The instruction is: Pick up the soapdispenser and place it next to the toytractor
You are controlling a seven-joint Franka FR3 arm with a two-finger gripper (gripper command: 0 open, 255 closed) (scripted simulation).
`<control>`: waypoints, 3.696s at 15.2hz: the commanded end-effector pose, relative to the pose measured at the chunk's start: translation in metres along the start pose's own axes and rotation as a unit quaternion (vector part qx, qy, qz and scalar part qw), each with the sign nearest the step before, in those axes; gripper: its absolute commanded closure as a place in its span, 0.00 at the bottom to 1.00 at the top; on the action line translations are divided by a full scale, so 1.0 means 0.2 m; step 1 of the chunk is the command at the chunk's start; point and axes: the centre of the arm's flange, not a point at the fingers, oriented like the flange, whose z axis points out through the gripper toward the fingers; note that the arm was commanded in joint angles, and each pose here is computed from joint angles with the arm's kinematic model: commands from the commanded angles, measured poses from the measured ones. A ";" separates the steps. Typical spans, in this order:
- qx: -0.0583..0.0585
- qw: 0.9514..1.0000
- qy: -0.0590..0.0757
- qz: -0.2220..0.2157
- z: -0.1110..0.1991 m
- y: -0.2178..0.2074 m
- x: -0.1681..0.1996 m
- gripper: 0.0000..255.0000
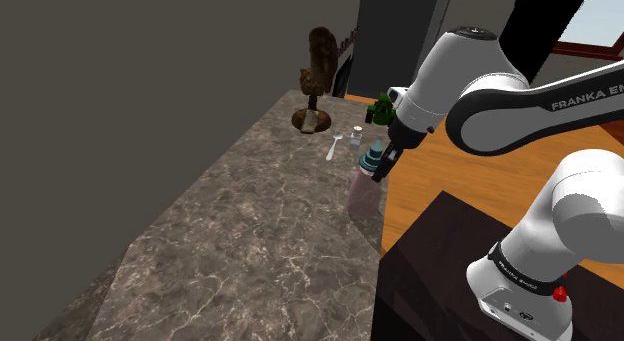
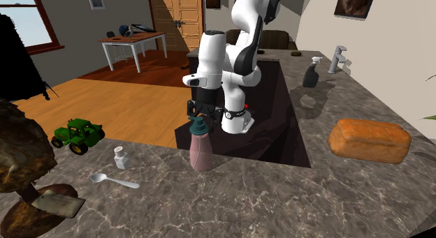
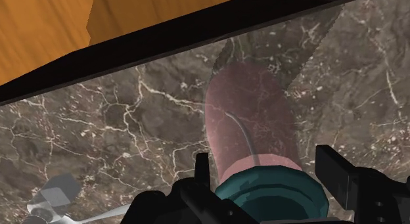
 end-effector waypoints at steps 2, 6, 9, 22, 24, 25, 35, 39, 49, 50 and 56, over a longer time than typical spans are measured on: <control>0.000 1.000 -0.001 0.000 0.00 0.00 0.00 1.00; 0.000 1.000 -0.001 0.000 0.00 0.00 0.00 1.00; 0.000 1.000 -0.001 0.000 -0.02 0.00 0.00 1.00; 0.000 1.000 -0.001 0.000 -0.36 0.02 0.08 1.00; 0.000 1.000 -0.001 0.000 -0.41 0.02 0.09 1.00; 0.000 1.000 -0.001 0.000 -0.43 0.02 0.10 1.00; 0.000 1.000 -0.001 0.000 -0.69 0.04 0.16 1.00; 0.000 1.000 -0.001 0.000 -0.79 0.04 0.18 1.00; 0.000 1.000 -0.001 0.000 -1.05 0.06 0.24 1.00; 0.000 1.000 -0.001 0.000 -1.08 0.06 0.25 1.00; 0.000 1.000 -0.001 0.000 -1.23 0.07 0.29 1.00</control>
